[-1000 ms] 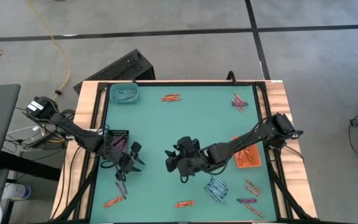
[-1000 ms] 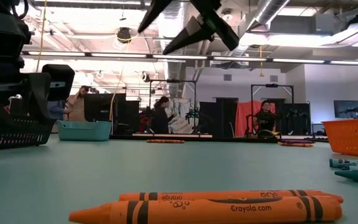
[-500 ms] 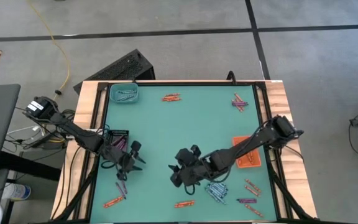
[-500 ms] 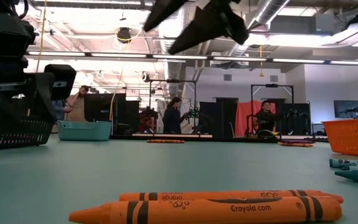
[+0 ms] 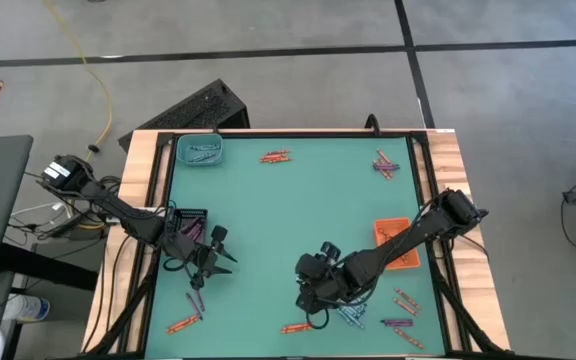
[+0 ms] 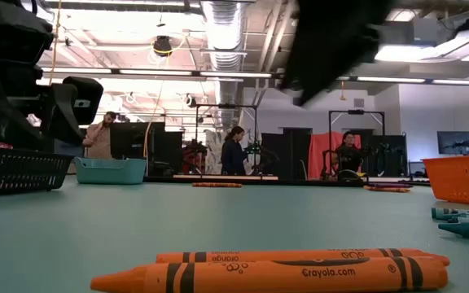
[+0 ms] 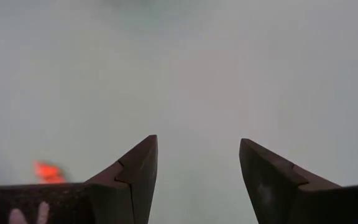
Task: Sort crayons
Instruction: Put the green crayon into the green bin
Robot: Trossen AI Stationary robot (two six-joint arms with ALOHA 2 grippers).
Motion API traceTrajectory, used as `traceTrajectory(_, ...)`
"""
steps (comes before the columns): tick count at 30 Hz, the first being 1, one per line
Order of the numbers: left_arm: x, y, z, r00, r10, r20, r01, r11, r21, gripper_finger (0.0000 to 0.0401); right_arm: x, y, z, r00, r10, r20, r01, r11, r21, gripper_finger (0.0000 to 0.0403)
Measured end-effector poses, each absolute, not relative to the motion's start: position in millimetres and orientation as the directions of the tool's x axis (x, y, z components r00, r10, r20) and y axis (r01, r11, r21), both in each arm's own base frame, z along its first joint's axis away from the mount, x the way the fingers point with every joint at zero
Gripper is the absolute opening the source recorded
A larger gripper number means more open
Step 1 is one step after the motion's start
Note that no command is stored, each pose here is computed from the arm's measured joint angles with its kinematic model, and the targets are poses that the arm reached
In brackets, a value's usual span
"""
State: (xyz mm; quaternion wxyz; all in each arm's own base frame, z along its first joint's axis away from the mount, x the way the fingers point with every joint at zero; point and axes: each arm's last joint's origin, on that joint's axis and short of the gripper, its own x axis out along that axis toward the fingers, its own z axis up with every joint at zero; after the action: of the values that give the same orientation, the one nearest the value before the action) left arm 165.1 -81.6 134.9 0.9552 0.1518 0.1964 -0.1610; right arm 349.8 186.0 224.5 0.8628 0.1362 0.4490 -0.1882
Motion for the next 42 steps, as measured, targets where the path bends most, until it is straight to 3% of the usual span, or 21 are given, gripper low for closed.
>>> traceTrajectory(11, 167.7, -82.0, 141.2, 0.905, -0.23, -0.358, 0.304, 0.938, 0.165, 0.0148, 295.5, 199.5, 215.3, 0.136, -0.231, -0.963, 0.535, 0.836, -0.125, 0.0218)
traceTrajectory(22, 170.9, -81.8, 150.2, 0.946, -0.186, -0.265, 0.235, 0.958, 0.167, 0.0148, 269.9, 208.2, 191.2, -0.019, -0.192, -0.981, 0.545, 0.821, -0.172, 0.0218)
traceTrajectory(42, 171.6, -81.9, 153.0, 0.955, -0.179, -0.236, 0.215, 0.967, 0.138, 0.0148, 264.2, 204.4, 159.1, 0.014, -0.168, -0.986, 0.574, 0.809, -0.13, 0.0218)
